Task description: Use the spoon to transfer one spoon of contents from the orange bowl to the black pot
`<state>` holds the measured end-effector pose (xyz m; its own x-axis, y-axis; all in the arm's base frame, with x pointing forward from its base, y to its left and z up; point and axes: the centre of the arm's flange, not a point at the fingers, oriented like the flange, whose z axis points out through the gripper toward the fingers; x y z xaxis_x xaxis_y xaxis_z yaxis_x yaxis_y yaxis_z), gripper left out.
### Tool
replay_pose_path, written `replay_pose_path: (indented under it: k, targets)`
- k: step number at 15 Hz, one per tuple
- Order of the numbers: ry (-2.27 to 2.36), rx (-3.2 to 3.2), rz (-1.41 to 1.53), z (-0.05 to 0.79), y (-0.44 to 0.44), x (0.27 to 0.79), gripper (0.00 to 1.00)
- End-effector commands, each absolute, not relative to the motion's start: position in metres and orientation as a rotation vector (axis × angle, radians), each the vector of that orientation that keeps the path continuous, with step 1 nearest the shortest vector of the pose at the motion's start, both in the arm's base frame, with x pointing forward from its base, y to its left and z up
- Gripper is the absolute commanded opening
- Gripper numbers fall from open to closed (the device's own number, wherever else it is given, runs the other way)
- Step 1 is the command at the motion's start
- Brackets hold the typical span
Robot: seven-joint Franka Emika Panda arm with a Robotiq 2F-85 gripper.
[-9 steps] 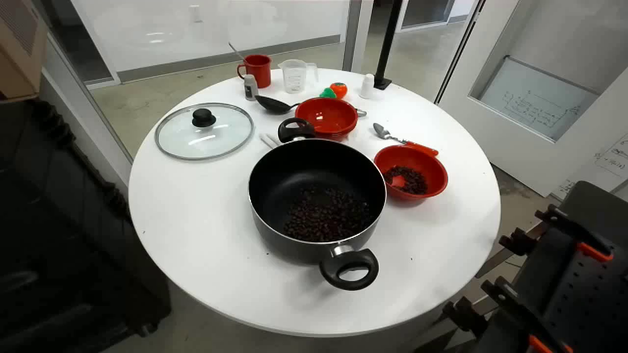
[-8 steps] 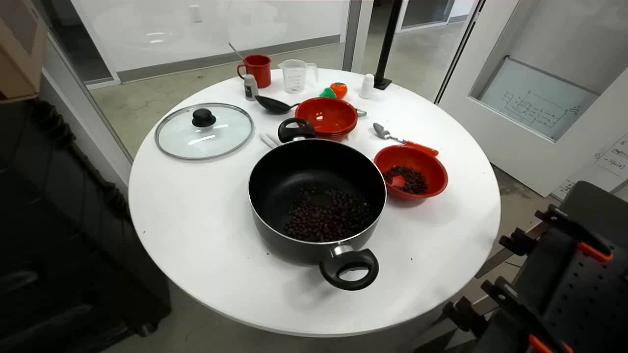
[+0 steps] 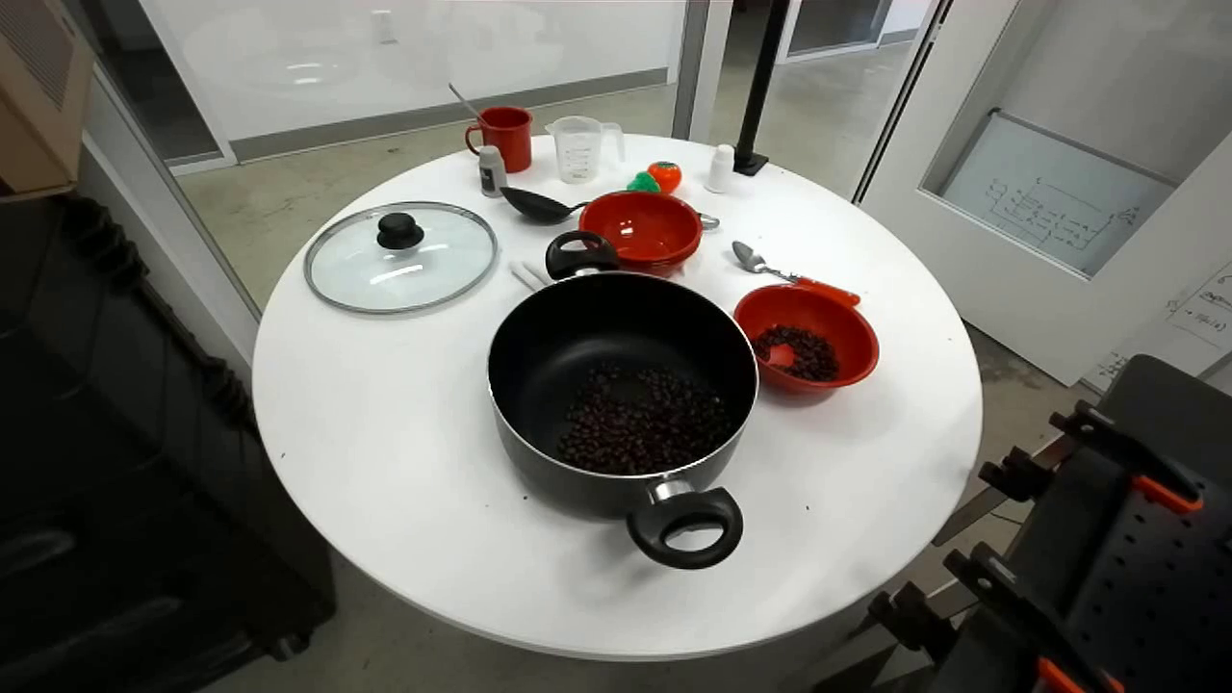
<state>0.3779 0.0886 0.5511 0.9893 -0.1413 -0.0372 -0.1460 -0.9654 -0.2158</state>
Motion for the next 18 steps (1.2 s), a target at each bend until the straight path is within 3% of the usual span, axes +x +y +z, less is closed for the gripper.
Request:
replay_pose_path:
  k: [1, 8, 12, 13, 18]
  targets:
    - [0.335, -2.951, 0.119, 0.523, 0.023, 0.425, 1.00]
    - [0.466, -3.189, 0.517, 0.408, -0.100, 0.482, 1.00]
    - [0.182, -3.204, 0.733, 0.347, -0.116, 0.492, 1.00]
    - [0.324, -3.205, 0.668, 0.358, -0.107, 0.473, 1.00]
    - [0.206, -3.206, 0.740, 0.331, -0.110, 0.484, 1.00]
